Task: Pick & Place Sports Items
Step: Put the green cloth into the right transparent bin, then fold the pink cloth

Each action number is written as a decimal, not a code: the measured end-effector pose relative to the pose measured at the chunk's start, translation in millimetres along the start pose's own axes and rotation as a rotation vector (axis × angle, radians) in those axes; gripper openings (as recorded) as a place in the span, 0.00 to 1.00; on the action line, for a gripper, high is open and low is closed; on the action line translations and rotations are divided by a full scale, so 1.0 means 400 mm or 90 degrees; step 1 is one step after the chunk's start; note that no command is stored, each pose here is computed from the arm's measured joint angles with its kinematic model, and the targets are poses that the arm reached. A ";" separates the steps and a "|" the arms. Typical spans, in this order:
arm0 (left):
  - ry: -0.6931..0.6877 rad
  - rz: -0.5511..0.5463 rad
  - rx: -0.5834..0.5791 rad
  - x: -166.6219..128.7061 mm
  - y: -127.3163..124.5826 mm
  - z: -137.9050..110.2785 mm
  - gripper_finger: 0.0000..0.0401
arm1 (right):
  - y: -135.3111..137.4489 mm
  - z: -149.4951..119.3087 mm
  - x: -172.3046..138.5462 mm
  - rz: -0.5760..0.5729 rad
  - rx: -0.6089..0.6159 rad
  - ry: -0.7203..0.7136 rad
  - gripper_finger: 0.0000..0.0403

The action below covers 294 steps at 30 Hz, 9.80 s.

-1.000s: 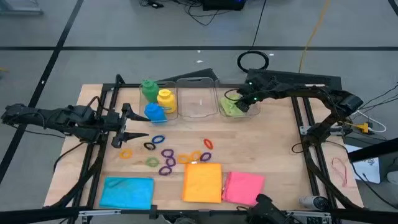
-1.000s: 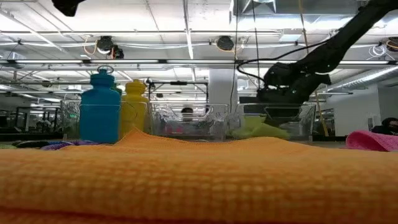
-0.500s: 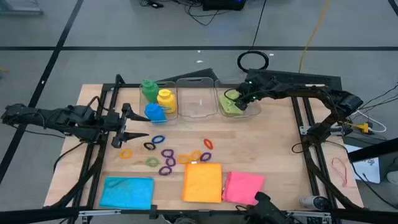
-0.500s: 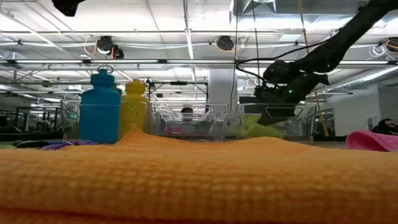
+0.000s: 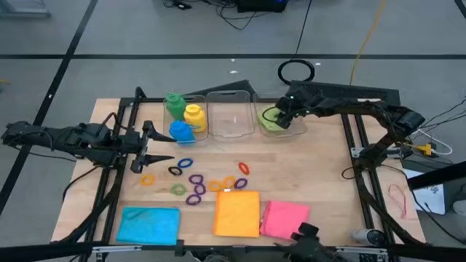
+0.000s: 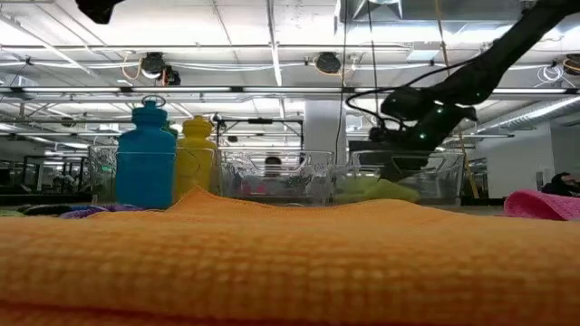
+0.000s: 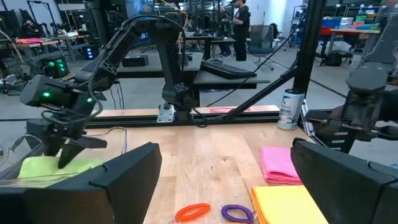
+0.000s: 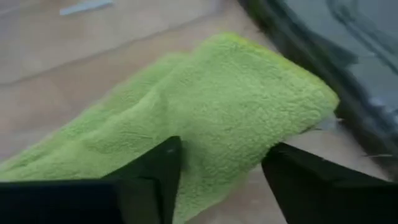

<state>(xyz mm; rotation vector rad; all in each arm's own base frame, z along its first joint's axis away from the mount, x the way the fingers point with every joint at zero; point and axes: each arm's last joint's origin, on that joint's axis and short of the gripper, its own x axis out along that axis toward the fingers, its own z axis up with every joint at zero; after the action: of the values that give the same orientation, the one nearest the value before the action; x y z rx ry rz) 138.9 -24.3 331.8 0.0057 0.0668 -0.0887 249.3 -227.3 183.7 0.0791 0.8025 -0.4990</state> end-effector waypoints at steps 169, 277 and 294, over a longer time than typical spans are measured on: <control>0.000 0.000 0.000 0.000 0.000 0.000 0.74 | 0.719 -0.273 -0.197 0.445 -0.621 0.241 0.00; 0.000 0.000 0.000 0.000 0.000 0.000 0.74 | 0.455 -0.181 -0.355 0.151 -0.070 0.156 0.00; 0.000 0.000 0.000 0.000 0.000 0.000 0.74 | 0.597 -0.204 -0.313 0.234 -0.186 0.110 0.00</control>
<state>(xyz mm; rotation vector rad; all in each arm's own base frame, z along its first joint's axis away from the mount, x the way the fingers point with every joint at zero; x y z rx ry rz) 139.0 -24.4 331.7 0.0055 0.0675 -0.0891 230.6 53.6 186.8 -0.0016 0.9973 -0.0244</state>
